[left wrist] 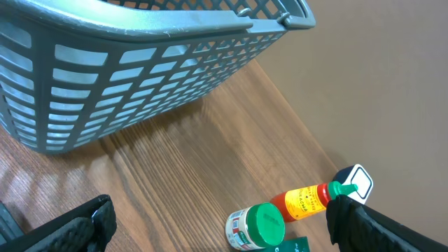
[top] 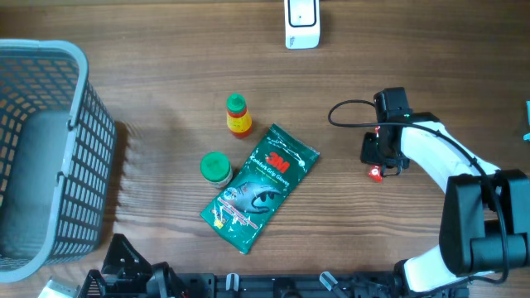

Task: Scan the item barcode
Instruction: 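Grasp the red Nescafe 3in1 stick with the right gripper, then raise the Nescafe stick to the white barcode scanner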

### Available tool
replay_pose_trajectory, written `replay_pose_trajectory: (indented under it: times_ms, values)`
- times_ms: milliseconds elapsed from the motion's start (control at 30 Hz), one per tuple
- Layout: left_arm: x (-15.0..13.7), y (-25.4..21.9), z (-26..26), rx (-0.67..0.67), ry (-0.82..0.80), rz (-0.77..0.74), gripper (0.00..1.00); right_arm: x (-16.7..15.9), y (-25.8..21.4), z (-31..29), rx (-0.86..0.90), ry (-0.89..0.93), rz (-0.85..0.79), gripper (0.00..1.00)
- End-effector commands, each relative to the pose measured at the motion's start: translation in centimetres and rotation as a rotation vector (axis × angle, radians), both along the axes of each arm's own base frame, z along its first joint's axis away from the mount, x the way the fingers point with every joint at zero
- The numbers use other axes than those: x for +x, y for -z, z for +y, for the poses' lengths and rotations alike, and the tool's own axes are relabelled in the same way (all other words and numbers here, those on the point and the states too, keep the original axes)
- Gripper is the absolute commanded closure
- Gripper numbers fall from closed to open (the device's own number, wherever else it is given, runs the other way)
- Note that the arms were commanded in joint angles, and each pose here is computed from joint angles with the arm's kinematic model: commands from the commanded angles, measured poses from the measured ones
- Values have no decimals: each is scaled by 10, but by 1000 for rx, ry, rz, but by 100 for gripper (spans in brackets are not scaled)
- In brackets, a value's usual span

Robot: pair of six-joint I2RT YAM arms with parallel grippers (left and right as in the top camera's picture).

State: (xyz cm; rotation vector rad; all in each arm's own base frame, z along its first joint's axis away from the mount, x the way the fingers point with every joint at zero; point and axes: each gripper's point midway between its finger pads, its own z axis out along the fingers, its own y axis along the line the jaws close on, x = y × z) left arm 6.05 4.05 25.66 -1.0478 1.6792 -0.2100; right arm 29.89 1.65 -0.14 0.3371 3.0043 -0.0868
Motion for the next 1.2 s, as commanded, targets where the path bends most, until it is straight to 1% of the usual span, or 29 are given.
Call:
replay_pose_trajectory:
  times_ms: [0, 33, 67, 100, 133, 167, 267, 300, 367, 467, 567, 633, 667, 700, 733, 767, 867, 933, 1000, 1033, 1100, 1167]
  values:
    - [-1, -1, -1, 1, 4, -11, 0, 0, -1, 37, 205, -113, 16, 96]
    - [-1, -1, -1, 1, 4, -11, 0, 0, -8, 59, 327, -179, 11, 96]
    - [-1, -1, -1, 1, 4, -11, 0, -3, -28, 94, 544, -274, -1, 96]
    - [-1, -1, -1, 1, 4, -11, 0, -8, -51, 122, 741, -322, -4, 95]
    - [-1, -1, -1, 1, 4, -11, 0, -17, -77, 145, 940, -332, 14, 96]
    - [-1, -1, -1, 1, 4, -11, 0, -25, -92, 155, 1053, -288, 60, 96]
    - [-1, -1, -1, 1, 4, -11, 0, -50, -123, 168, 1259, -185, 197, 96]
    - [-1, -1, -1, 1, 4, -11, 0, -59, -137, 172, 1329, -60, 306, 96]
    - [-1, -1, -1, 1, 4, -11, 0, -66, -141, 172, 1330, 109, 444, 96]
    - [-1, -1, -1, 1, 4, -11, 0, -76, -145, 171, 1310, 228, 554, 96]
    - [-1, -1, -1, 1, 4, -11, 0, -84, -153, 171, 1323, 293, 628, 96]
    - [-1, -1, -1, 1, 4, -11, 0, -82, -147, 170, 1308, 243, 585, 96]
    - [0, -1, -1, 1, 5, -11, 0, -75, -134, 168, 1270, 112, 471, 96]
    - [-1, -1, -1, 1, 4, -11, 0, -64, -110, 161, 1156, -71, 321, 96]
    - [-1, -1, -1, 1, 4, -11, 0, -62, -95, 156, 1061, -136, 282, 96]
    - [0, -1, -1, 1, 5, -11, 0, -66, -96, 165, 1082, -227, 258, 96]
    - [-1, -1, -1, 1, 4, -11, 0, -77, -145, 208, 1399, -544, 89, 95]
    - [-1, -1, -1, 1, 4, -11, 0, -83, -163, 219, 1508, -650, 10, 96]
    - [-1, -1, -1, 1, 4, -11, 0, -84, -186, 224, 1630, -762, -133, 96]
    - [0, -1, -1, 1, 5, -11, 0, -83, -192, 224, 1657, -829, -228, 95]
    - [-1, -1, -1, 1, 4, -11, 0, -84, -192, 225, 1633, -956, -359, 96]
    - [-1, -1, -1, 1, 4, -11, 0, -87, -192, 228, 1614, -1058, -452, 96]
